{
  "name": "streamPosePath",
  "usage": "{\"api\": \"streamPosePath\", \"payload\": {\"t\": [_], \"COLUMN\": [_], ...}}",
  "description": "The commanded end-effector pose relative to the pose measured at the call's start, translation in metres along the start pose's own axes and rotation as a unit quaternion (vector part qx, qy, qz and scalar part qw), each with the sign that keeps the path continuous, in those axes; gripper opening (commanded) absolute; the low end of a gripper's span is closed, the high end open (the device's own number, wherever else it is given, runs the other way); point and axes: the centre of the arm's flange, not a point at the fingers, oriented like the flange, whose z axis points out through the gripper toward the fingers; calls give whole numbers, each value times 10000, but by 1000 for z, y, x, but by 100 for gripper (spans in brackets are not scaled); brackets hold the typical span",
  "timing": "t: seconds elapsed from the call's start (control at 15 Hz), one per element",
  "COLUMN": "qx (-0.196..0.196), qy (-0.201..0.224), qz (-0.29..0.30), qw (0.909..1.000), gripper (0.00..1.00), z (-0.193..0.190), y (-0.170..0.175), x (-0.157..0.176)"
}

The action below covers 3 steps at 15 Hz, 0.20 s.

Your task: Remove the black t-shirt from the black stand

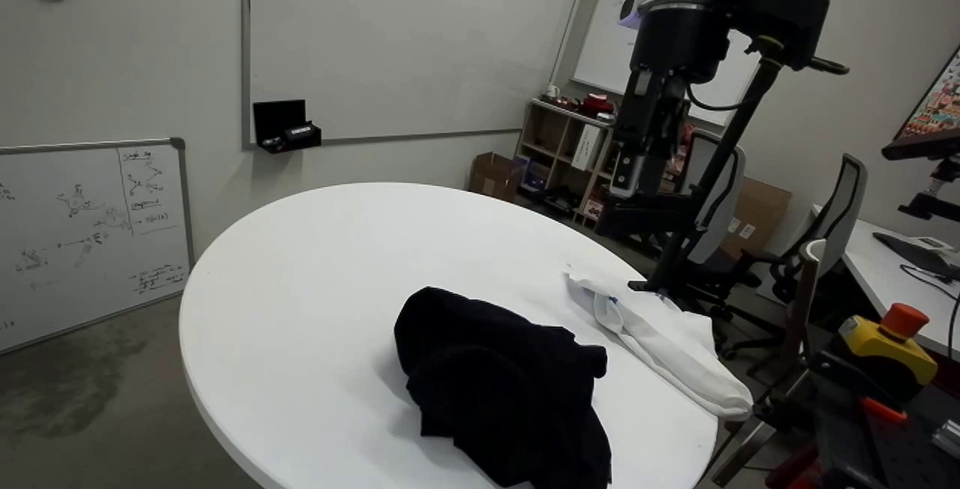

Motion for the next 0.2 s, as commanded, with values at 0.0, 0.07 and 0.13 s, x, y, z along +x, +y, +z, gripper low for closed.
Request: {"api": "streamPosePath", "payload": {"t": [0.0, 0.07, 0.13], "qx": [2, 3, 3], "qy": [-3, -4, -4], "qz": [1, 2, 2], "qw": [10000, 10000, 10000], "gripper": [100, 100, 100], "z": [0, 0, 0], "y": [0, 0, 0], "x": [0, 0, 0]}}
